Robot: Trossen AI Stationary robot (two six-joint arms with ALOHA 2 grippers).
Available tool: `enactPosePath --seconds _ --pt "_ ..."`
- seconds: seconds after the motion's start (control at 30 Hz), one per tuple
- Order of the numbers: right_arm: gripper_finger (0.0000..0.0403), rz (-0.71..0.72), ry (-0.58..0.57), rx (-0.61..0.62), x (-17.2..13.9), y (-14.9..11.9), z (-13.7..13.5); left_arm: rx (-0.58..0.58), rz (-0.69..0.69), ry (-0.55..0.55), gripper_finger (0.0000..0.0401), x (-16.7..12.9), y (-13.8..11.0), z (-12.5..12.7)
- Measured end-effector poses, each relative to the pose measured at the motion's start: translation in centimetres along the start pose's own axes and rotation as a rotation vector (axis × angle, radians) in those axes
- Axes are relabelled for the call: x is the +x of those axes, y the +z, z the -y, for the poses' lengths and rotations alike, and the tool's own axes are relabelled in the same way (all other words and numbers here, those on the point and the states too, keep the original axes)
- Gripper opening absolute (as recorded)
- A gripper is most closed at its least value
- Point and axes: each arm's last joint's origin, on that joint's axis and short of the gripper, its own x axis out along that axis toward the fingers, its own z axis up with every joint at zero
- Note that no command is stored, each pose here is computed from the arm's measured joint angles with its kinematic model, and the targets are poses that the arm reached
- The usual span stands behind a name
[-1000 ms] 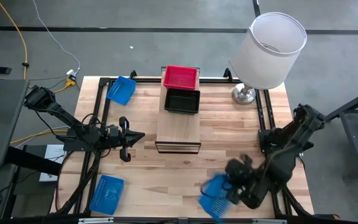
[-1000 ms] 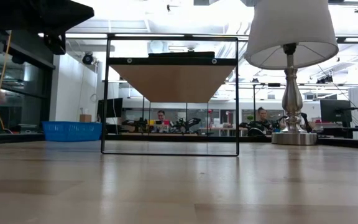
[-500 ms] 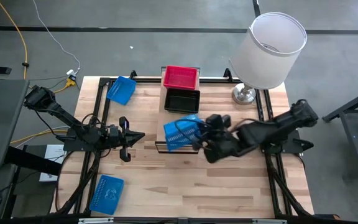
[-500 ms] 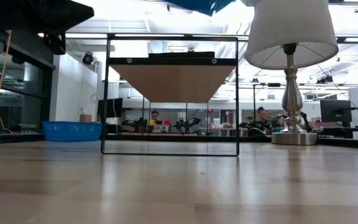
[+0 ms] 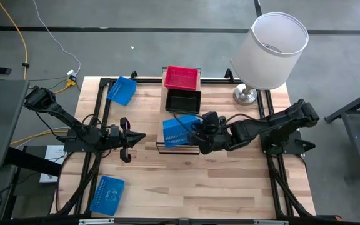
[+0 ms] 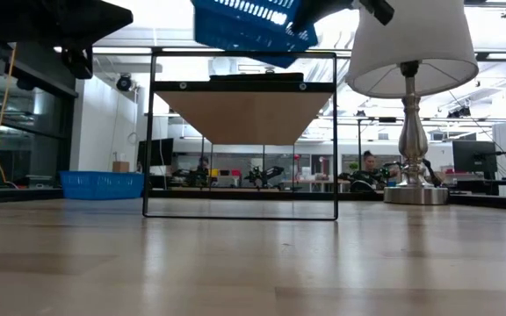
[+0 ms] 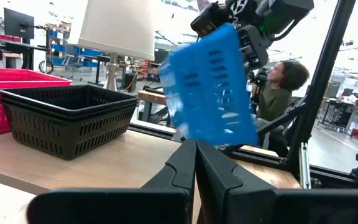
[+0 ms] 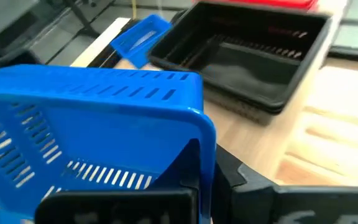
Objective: Stack baskets on shelf by color
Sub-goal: Put the bottom right blue bin on the shelf
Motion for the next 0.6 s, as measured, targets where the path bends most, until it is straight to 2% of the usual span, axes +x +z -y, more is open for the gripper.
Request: enactPosePath --seconds 0.1,0.33,0.47,0.6 --pt "0.0000 -0.006 0.028 -0.001 0.0 0.1 -0.3 -0.001 0.000 0.000 0.0003 0.0 0.0 0.0" --pt "0.0005 0.009 -0.008 0.017 0.6 0.0 -0.1 -0.001 0.000 0.000 0.0003 0.0 0.0 0.0" --pt "0.0034 -0.014 -0.020 -0.024 1.5 -0.6 -0.3 0.001 0.000 0.000 0.0003 0.0 0.0 0.0" --pt "0.0080 -0.015 -0.041 -0.029 2.1 -1.1 -0.4 0.000 0.001 0.005 0.0003 0.0 0.0 0.0"
